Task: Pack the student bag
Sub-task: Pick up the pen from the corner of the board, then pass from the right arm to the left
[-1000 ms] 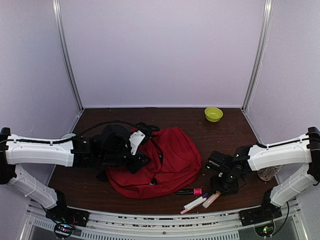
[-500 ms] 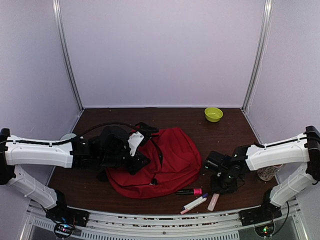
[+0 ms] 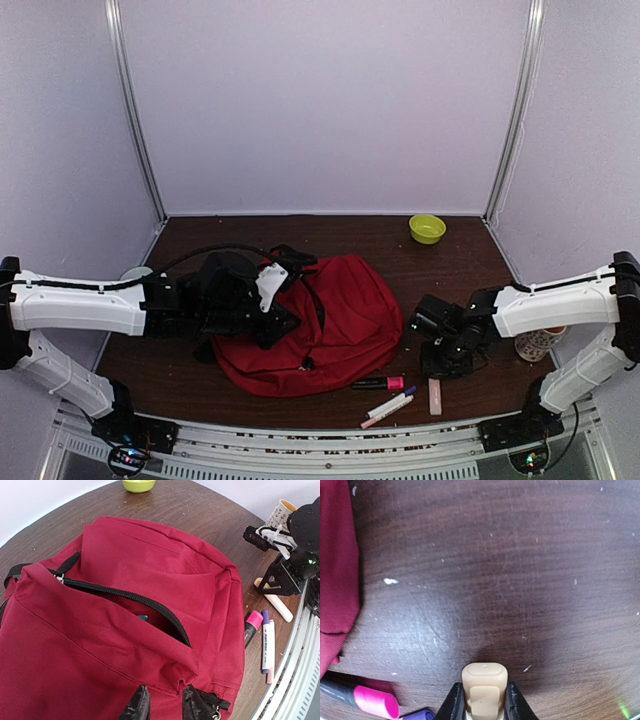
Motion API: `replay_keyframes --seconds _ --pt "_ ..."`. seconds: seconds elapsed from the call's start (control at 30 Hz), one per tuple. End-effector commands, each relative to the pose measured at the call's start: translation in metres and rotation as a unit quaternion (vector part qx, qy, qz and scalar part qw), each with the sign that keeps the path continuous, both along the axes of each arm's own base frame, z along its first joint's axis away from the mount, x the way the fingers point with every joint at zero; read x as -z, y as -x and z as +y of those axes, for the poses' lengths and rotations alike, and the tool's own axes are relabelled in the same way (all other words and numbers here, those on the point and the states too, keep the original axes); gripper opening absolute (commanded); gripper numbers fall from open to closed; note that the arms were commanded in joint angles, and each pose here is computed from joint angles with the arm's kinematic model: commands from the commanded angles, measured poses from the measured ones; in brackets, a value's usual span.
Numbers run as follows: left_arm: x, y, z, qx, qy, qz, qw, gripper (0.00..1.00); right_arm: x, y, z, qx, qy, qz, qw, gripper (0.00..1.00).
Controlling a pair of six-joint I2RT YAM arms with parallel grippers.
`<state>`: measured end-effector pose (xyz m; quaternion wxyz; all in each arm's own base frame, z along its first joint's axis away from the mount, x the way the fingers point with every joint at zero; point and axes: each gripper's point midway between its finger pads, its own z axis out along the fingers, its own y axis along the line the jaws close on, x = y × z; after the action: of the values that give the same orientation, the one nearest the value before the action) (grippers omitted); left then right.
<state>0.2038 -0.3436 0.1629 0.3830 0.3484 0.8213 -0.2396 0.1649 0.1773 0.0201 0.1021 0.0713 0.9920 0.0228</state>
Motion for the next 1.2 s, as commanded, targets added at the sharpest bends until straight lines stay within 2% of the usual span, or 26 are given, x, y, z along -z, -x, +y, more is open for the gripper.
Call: replay_keyframes --seconds 0.0,0.3,0.53,0.67,0.9,1.17 --pt "-0.022 -0.001 -0.008 0.006 0.036 -0.017 0.999 0.24 -0.015 -0.017 0.004 -0.002 -0.011 -0.041 0.999 0.12" --pt "-0.037 0.003 -0.014 0.012 0.051 -0.024 0.998 0.24 -0.070 -0.040 0.012 -0.012 -0.054 -0.130 0.990 0.12" --pt "-0.048 0.007 -0.018 0.013 0.061 -0.032 0.998 0.25 -0.126 -0.055 0.027 0.002 -0.148 -0.210 0.967 0.11" --pt "-0.057 0.009 -0.021 0.012 0.065 -0.042 0.997 0.26 -0.156 -0.060 0.038 0.016 -0.189 -0.226 0.955 0.06" --pt "-0.076 0.014 -0.036 0.027 0.098 -0.045 0.994 0.37 -0.202 -0.065 0.071 0.014 -0.286 -0.249 0.925 0.00" --pt "-0.100 0.029 -0.081 0.095 0.172 -0.003 0.981 0.43 -0.223 -0.064 0.097 -0.006 -0.301 -0.261 0.917 0.00"
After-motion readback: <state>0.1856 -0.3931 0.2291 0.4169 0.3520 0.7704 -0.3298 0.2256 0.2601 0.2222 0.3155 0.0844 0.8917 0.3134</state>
